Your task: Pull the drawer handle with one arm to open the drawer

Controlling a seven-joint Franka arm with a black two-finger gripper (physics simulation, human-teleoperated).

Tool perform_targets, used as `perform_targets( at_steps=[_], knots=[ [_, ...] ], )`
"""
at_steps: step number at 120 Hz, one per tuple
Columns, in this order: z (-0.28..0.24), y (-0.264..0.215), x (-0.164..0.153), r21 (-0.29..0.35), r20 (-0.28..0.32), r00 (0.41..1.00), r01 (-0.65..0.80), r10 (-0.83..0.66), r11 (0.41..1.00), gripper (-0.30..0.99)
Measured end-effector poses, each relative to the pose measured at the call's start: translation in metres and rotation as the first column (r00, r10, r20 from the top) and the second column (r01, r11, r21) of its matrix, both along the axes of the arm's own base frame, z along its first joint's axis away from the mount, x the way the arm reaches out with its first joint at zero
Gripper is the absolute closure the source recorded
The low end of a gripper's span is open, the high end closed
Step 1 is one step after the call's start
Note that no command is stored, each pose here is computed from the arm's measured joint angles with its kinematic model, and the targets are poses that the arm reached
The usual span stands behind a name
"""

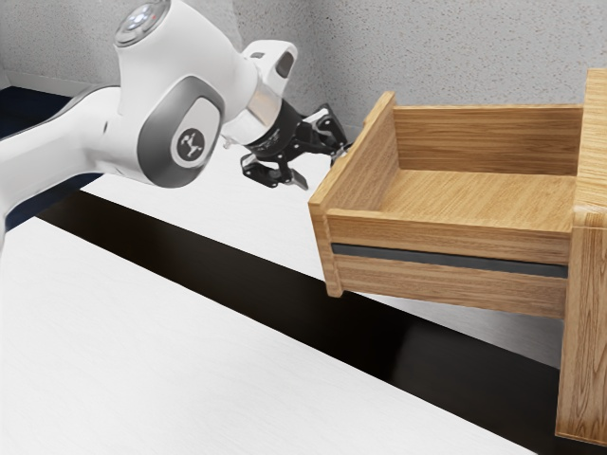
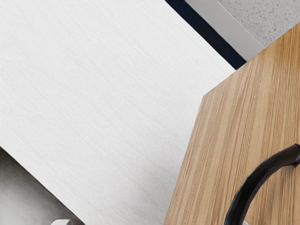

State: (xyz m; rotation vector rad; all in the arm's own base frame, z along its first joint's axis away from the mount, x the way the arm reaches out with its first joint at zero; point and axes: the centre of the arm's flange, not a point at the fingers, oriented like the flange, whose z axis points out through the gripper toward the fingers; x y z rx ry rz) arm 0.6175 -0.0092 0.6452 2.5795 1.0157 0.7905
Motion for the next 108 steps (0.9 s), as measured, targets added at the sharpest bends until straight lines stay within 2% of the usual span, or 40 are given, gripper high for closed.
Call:
perform_targets(
  at_steps=[22, 41, 52, 61, 67, 74, 82, 94, 100, 108],
  knots=[
    [0.005, -0.001, -0.002, 0.014, 0.007, 1.0, -0.004, 0.004, 1.0, 0.28],
    [0.028, -0.002, -0.011, 0.057, 0.047, 0.999, -0.004, 0.001, 0.998, 0.28],
    [0.057, -0.001, -0.027, 0.085, 0.089, 0.996, -0.013, 0.005, 0.996, 0.27],
    [0.125, 0.005, -0.064, 0.06, 0.105, 0.992, -0.074, 0.068, 0.995, 0.19],
    [0.159, 0.021, -0.1, 0.02, 0.05, 0.986, -0.16, 0.159, 0.987, 0.15],
    [0.156, 0.068, -0.128, -0.026, -0.089, 0.947, -0.312, 0.309, 0.95, 0.12],
    [0.145, 0.053, -0.151, -0.033, -0.219, 0.911, -0.365, 0.349, 0.93, 0.08],
    [0.107, 0.067, -0.15, -0.006, -0.389, 0.804, -0.492, 0.451, 0.871, 0.05],
    [0.089, 0.07, -0.147, 0.008, -0.443, 0.755, -0.537, 0.484, 0.844, 0.04],
    [0.069, 0.075, -0.139, 0.023, -0.486, 0.7, -0.589, 0.524, 0.808, 0.03]
  ],
)
